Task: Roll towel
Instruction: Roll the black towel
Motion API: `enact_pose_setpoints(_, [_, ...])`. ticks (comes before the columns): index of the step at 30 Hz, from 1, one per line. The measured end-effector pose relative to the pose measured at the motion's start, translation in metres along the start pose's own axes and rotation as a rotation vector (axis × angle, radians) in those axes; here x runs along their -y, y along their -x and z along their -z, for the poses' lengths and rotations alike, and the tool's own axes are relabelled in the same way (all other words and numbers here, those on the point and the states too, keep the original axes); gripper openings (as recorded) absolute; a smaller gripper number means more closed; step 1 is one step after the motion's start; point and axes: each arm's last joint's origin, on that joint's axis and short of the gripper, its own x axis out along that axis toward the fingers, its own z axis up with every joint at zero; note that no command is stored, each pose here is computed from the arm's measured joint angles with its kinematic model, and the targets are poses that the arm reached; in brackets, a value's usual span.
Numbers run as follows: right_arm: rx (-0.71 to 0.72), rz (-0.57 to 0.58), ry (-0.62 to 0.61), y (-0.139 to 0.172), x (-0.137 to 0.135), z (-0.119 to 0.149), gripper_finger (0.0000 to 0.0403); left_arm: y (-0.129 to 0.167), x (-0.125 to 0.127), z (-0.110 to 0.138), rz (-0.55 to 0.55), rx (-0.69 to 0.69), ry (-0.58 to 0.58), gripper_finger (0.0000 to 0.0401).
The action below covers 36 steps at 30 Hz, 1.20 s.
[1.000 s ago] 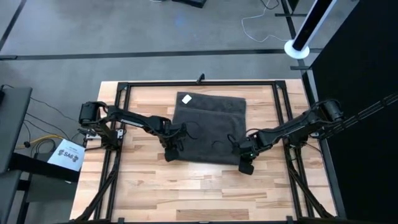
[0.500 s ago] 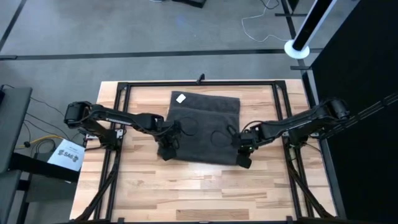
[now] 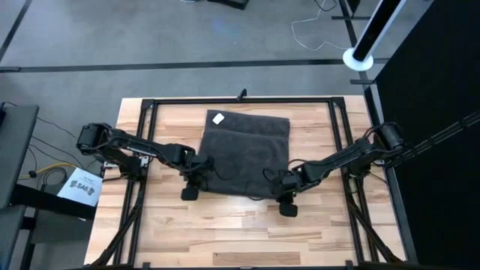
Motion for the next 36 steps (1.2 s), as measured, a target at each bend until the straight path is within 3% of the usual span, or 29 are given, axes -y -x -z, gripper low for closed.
enact_pose_setpoints(7, [-0.095, 0.062, -0.065, -0.004, 0.006, 0.008, 0.0075, -0.021, -0.001, 0.009, 0.028, -0.087, 0.074, 0.0086])
enact_pose_setpoints(14, [-0.217, 0.249, -0.037, 0.015, 0.016, 0.026, 0.0068, -0.008, 0.003, -0.010, 0.038, -0.009, 0.148, 0.0078])
enact_pose_setpoints(20, [-0.281, 0.282, -0.038, 0.026, 0.022, 0.043, 0.0068, 0.009, 0.007, -0.030, 0.041, 0.060, 0.150, 0.0080])
enact_pose_setpoints(26, [-0.100, 0.189, -0.025, 0.058, 0.007, 0.029, 0.0068, 0.013, 0.008, -0.034, 0.034, 0.076, 0.175, 0.0080])
enact_pose_setpoints(29, [0.031, 0.120, 0.038, 0.069, -0.002, 0.020, 0.0078, 0.014, 0.006, -0.036, 0.025, 0.093, 0.176, 0.0080])
enact_pose_setpoints(36, [0.171, 0.072, 0.232, 0.055, -0.005, -0.002, 0.0162, 0.021, -0.012, -0.054, 0.040, 0.284, 0.323, 0.0080])
